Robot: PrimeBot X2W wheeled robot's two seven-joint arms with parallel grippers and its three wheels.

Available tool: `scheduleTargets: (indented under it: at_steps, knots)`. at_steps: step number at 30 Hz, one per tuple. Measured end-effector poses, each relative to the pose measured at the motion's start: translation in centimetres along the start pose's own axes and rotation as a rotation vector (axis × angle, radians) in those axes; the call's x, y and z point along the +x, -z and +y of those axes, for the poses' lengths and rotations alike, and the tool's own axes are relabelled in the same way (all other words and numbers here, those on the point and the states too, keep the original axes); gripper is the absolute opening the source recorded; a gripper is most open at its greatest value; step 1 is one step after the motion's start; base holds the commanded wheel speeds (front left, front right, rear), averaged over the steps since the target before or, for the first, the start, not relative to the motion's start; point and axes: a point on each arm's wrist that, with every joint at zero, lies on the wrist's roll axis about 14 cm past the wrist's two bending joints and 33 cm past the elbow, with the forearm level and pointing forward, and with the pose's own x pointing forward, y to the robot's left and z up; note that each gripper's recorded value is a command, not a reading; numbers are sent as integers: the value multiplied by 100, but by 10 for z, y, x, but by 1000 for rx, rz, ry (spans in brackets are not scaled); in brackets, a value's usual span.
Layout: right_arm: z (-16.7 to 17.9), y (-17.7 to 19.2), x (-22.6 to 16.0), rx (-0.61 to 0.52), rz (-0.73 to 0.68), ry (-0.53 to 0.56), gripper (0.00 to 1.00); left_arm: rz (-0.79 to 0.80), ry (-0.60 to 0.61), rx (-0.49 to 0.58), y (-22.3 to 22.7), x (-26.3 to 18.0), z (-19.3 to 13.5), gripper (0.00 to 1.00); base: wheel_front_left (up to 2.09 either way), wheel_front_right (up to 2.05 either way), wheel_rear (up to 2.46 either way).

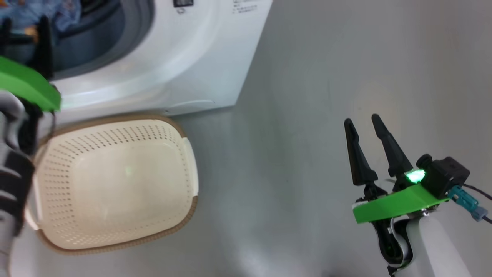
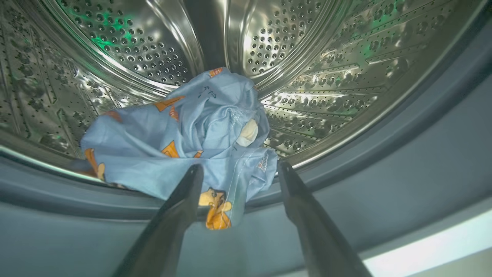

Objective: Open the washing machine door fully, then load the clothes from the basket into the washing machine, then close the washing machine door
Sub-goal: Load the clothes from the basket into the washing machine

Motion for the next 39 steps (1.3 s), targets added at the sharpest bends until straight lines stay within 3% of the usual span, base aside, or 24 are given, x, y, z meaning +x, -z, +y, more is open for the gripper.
scheduleTargets:
  at_steps: [13,39]
  knots:
    - [16,-11,-19,-8,-15,-47,100,-73,-107,-54,-3,-85,10,100,0,0,0]
    - [22,-35,-71,-30,-54,-102,100,-195,-273,13,-14,-244,18,100,0,0,0]
